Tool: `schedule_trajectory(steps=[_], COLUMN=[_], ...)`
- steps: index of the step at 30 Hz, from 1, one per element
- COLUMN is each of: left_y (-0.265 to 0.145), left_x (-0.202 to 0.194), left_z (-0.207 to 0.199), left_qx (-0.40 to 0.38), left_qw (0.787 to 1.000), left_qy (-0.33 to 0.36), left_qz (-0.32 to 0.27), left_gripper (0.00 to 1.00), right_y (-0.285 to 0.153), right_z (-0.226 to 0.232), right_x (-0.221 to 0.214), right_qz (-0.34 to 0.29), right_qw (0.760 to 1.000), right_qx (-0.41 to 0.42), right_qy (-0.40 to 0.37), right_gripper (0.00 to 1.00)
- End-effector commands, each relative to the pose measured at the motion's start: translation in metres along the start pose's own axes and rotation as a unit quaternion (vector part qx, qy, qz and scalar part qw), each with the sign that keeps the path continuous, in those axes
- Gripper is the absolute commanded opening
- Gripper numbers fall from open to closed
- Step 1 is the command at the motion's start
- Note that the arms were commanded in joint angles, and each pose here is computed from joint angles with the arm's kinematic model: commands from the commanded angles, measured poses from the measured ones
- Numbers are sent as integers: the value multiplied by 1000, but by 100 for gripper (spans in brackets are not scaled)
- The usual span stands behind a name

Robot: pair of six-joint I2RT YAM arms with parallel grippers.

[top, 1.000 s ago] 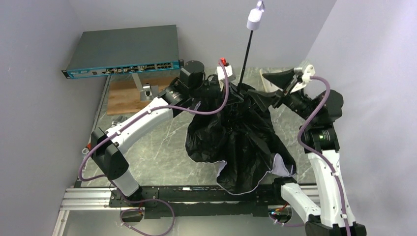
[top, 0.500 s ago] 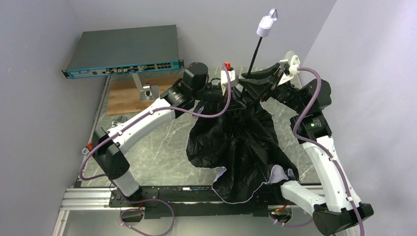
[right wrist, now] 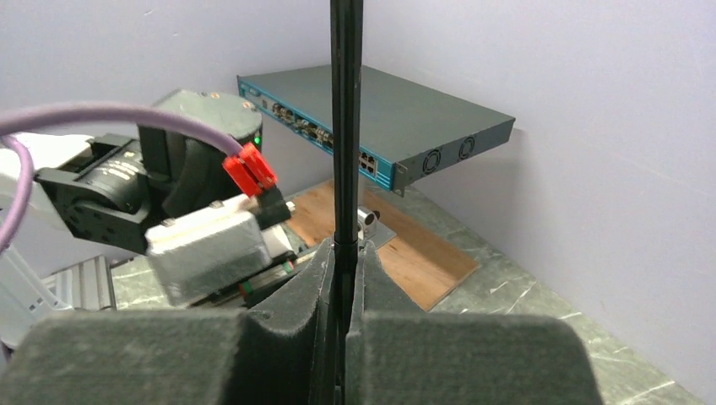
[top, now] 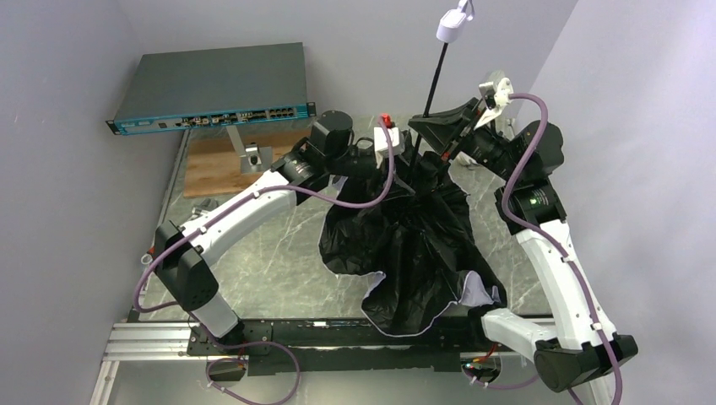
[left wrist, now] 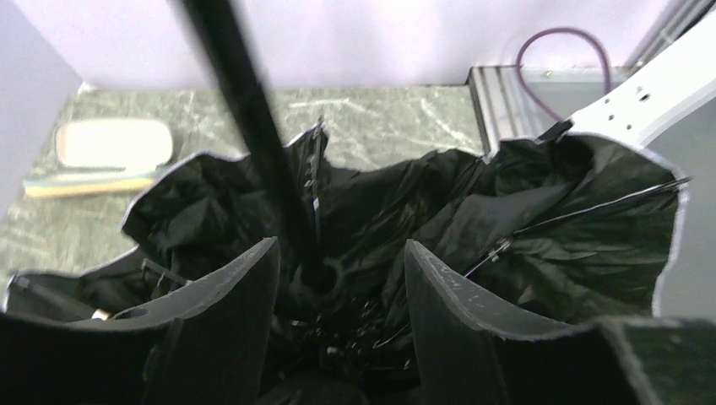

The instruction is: Open the umbrella

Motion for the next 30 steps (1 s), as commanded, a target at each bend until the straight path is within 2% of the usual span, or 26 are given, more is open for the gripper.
schedule_trajectory(steps=[1,3,8,16,20,23,30], left_y=[-18,-26,-50,-98,-114,-118,-109], left_x=[-32,-55,-104,-171,-192,-180,-85], left_z=[12,15,12,-2,-4,1,16], left_qx=[26,34,42,52,50,66,110], left_qw=[999,998,991,968,955,954,979], left_qy=[4,-4,3,50,73,97,96], left_qz=[35,60,124,240,283,275,140], left_gripper=[62,68,97,100,100,100,100], right_y=[-2,-1,-1,-6,-6,-3,14], right_z=[23,22,17,11,7,5,7], right_x=[50,51,55,48,34,14,-35], right_qz=[-67,-68,-71,-65,-49,-26,3], right_qw=[997,997,997,996,997,998,999], right_qx=[20,17,4,-9,-4,16,44], right_qy=[-27,-30,-38,-57,-61,-51,-6], right_gripper=[0,0,0,0,0,0,0])
Point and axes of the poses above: each gripper's point midway between its finger pads, its own y axis out along the fingers, its own z axis along the line the jaws close on, x = y × z, the point moved 2 cm from there along -y, back along the fingers, and after that the axes turned 14 degrees about y, right-handed, at the moved point
